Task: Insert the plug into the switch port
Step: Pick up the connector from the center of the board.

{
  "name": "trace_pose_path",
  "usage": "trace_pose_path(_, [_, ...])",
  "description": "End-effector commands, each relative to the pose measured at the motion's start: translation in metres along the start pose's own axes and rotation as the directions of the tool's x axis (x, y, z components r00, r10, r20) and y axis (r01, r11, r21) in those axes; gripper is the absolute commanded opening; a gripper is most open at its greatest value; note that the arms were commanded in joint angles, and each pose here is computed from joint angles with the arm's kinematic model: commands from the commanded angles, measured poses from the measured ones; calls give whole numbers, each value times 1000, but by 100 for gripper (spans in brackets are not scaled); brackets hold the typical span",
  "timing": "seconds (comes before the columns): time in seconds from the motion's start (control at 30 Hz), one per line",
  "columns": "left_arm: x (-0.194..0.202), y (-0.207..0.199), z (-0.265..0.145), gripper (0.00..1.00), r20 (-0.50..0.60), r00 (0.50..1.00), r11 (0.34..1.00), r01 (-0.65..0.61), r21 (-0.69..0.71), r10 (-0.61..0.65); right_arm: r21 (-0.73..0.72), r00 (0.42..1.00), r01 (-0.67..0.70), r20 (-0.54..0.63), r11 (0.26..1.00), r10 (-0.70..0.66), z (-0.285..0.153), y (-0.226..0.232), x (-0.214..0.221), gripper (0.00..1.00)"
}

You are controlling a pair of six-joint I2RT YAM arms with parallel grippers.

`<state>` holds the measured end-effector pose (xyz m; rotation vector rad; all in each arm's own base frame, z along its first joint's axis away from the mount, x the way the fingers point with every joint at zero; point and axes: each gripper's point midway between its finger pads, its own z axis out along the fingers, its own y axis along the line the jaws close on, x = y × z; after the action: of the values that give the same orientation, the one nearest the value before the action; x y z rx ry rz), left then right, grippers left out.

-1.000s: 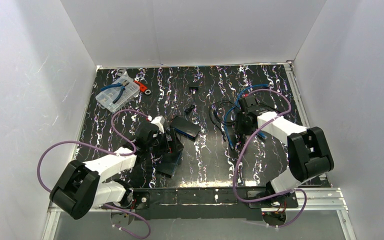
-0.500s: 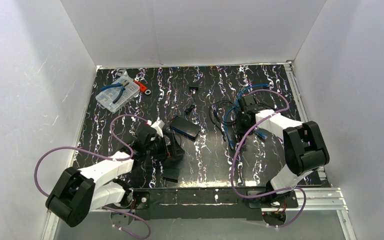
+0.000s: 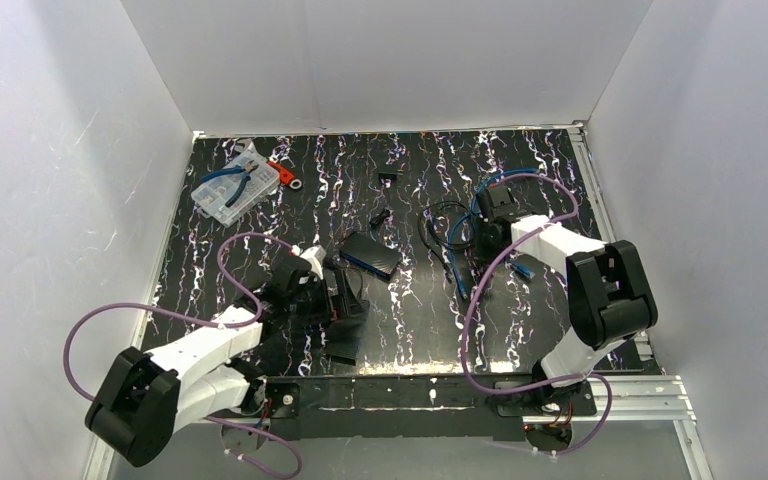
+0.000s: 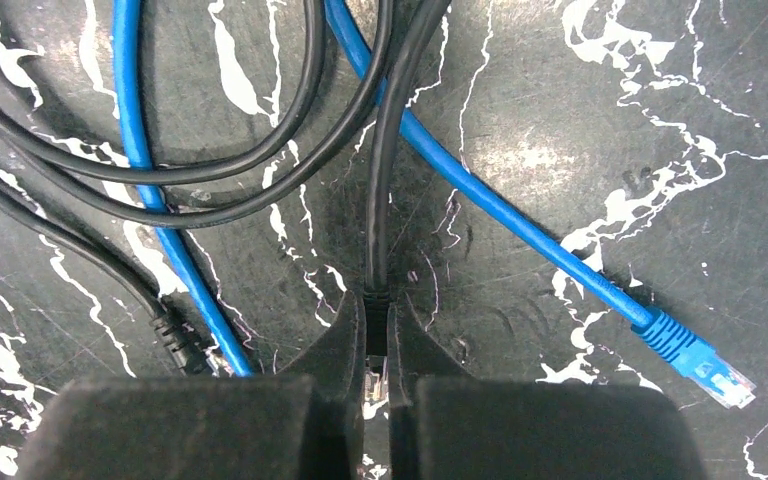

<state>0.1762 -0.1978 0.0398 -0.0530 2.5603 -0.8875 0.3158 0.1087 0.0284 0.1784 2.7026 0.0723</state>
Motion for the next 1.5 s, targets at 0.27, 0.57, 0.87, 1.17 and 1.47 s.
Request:
trace_pose_path(0.27, [-19,-41,-34,100,8,998,995,-61,81,60,-98,977,-49,203,994,69,-73,3,-30,1])
trace_pose_path(0.57, [-29,-72,-54,99,24,991,979,-130,154,128,-186,951,14,306,982,45,-146,16,-23,1])
trace_pose_path(0.87, [-22,-103,-67,99,70,929,925,-368,97,363,-296,948,85,319,951,14,-193,61,-4,1])
trace_pose_path(1.17, [-35,-149,-73,90,276,623,673,-725,-147,732,-575,985,72,168,815,31,-226,158,34,1])
trace_pose_path(1.47, [-39,-191,-68,75,398,451,546,-822,-164,799,-662,989,-4,107,749,100,-240,183,29,1])
